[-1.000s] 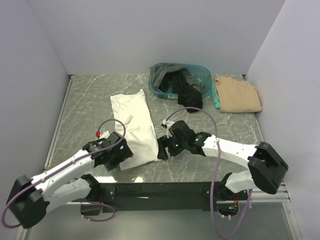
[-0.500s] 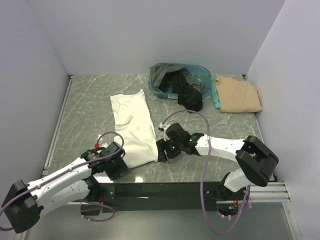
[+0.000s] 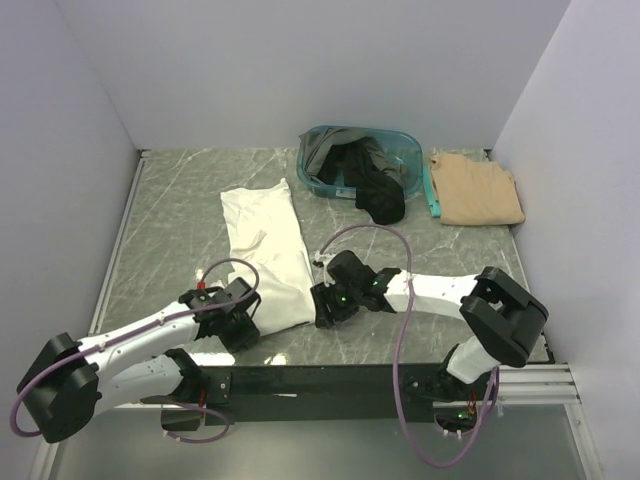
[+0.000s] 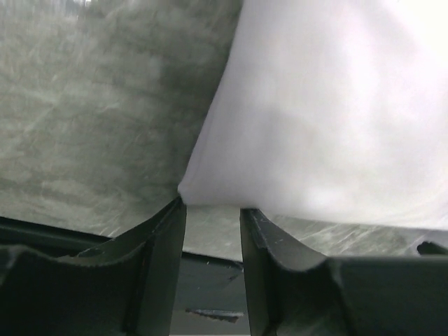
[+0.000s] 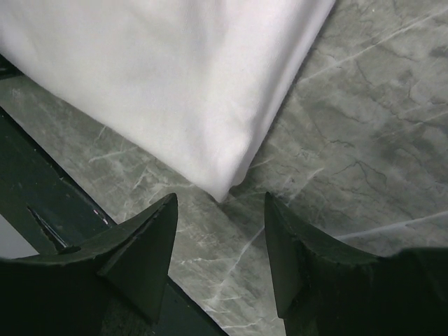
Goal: Fold and stack the t-shirts
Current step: Fold the tshirt
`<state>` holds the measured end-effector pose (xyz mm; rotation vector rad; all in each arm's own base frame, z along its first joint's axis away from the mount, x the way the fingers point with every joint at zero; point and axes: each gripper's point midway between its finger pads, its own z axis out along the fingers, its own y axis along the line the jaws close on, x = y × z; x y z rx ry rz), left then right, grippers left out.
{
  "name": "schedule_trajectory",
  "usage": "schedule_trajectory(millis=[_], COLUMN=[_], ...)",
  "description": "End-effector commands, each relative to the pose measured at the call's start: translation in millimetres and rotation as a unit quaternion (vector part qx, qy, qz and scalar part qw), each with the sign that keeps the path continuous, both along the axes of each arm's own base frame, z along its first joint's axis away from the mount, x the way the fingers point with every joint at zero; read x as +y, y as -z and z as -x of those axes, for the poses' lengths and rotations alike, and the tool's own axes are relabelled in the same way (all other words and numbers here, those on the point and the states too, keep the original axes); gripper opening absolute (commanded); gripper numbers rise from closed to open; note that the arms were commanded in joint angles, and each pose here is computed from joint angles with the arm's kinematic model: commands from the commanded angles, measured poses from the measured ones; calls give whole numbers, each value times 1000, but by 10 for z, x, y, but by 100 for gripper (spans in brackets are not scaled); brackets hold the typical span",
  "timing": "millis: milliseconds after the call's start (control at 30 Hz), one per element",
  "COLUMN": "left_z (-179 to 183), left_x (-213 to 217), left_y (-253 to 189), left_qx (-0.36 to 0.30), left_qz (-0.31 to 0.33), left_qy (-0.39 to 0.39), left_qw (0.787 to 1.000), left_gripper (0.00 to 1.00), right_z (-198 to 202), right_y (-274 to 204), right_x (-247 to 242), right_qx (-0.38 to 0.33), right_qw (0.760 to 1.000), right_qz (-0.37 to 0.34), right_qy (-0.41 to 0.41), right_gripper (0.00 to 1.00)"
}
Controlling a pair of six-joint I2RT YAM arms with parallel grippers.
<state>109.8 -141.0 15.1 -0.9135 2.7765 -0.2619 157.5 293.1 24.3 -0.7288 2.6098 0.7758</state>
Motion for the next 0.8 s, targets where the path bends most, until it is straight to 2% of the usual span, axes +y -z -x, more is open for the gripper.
schedule_trajectory(millis=[0, 167, 233, 267, 367, 400, 600, 767], left_z=[-160, -203, -187, -180, -177, -172, -186, -74], left_x=[96, 98, 122, 111, 98, 96, 74, 76], left_y=[1, 32, 89, 98, 115, 114, -15, -242], left_qx=[-33, -37, -31, -29, -25, -24, -37, -40], left_qz=[-41, -51, -59, -57, -57, -56, -45, -22], left_qy=[-3, 5, 6, 9, 11, 12, 24, 31], left_qw=[999, 998, 998, 998, 998, 998, 998, 998], left_gripper=[42, 40, 35, 31, 11, 1, 1, 1], right_z=[-15, -61, -82, -99, -125, -120, -8, 161], right_y=[27, 65, 69, 67, 47, 51, -55, -212], right_x=[31, 42, 74, 81, 122, 123, 126, -61], right_qx=[-12, -16, -17, -19, -20, -18, -1, 4], right_qw=[1000, 1000, 1000, 1000, 1000, 1000, 1000, 1000], right_qz=[5, 12, 13, 12, 10, 12, -2, -3], right_qy=[-11, -9, -9, -8, -10, -12, -26, -30], right_gripper=[59, 58, 57, 56, 46, 35, 0, 0])
